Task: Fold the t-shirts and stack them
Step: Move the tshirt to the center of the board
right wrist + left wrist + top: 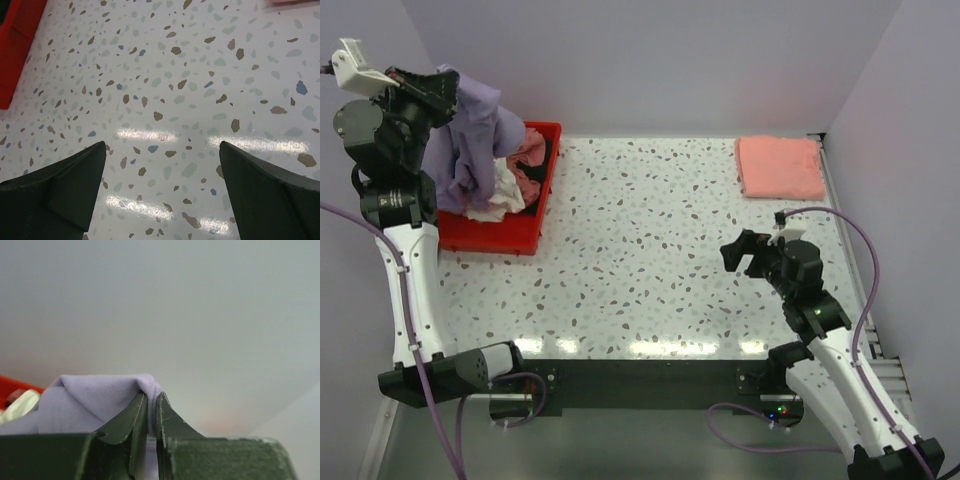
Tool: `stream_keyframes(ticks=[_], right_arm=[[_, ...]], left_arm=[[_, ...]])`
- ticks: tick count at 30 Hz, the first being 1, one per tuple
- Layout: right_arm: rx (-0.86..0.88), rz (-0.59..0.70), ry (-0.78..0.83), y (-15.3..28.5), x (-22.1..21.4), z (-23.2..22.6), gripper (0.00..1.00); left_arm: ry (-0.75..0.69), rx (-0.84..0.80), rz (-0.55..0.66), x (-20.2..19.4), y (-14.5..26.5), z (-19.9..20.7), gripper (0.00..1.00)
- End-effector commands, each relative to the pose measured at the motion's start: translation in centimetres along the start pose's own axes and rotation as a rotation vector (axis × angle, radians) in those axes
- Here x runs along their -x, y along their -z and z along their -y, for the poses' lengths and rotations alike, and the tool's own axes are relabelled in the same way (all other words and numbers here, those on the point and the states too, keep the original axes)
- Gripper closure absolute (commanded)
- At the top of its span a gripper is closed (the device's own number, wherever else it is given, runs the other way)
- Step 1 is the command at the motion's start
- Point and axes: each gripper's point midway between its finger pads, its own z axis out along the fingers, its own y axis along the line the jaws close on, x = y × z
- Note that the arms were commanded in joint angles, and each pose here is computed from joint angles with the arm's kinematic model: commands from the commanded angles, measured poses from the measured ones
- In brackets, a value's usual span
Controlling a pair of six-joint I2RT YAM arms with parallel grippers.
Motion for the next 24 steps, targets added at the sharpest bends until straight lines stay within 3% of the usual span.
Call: stream_keyframes(ticks=[1, 9, 17, 20, 24], right_arm=[[0.038, 0.056, -0.003, 0.0, 1.1, -0.7, 0.01], [0.042, 0.049, -0.008, 0.0, 0.8, -0.7, 0.01], [0.030, 0.075, -0.008, 0.5, 1.3, -0.5, 0.01], [0.035, 0.083, -0.007, 0.6, 1.4, -0.6, 0.01], [0.021, 0.085, -0.005, 1.0, 1.6, -0.4, 0.01]], left_arm=[[-0.068, -0.406, 0.168, 7.1, 4.8, 12.0, 1.00], [-0.052, -0.843, 0.177, 8.4, 11.5, 21.8, 1.00], [0.037, -1.031, 0.090, 5.7, 13.5, 25.3, 1.00], [0.074, -1.018, 0.020, 2.4, 11.8, 26.3, 1.00], [0.074, -0.918, -0.173, -6.3, 6.7, 26.5, 1.00]])
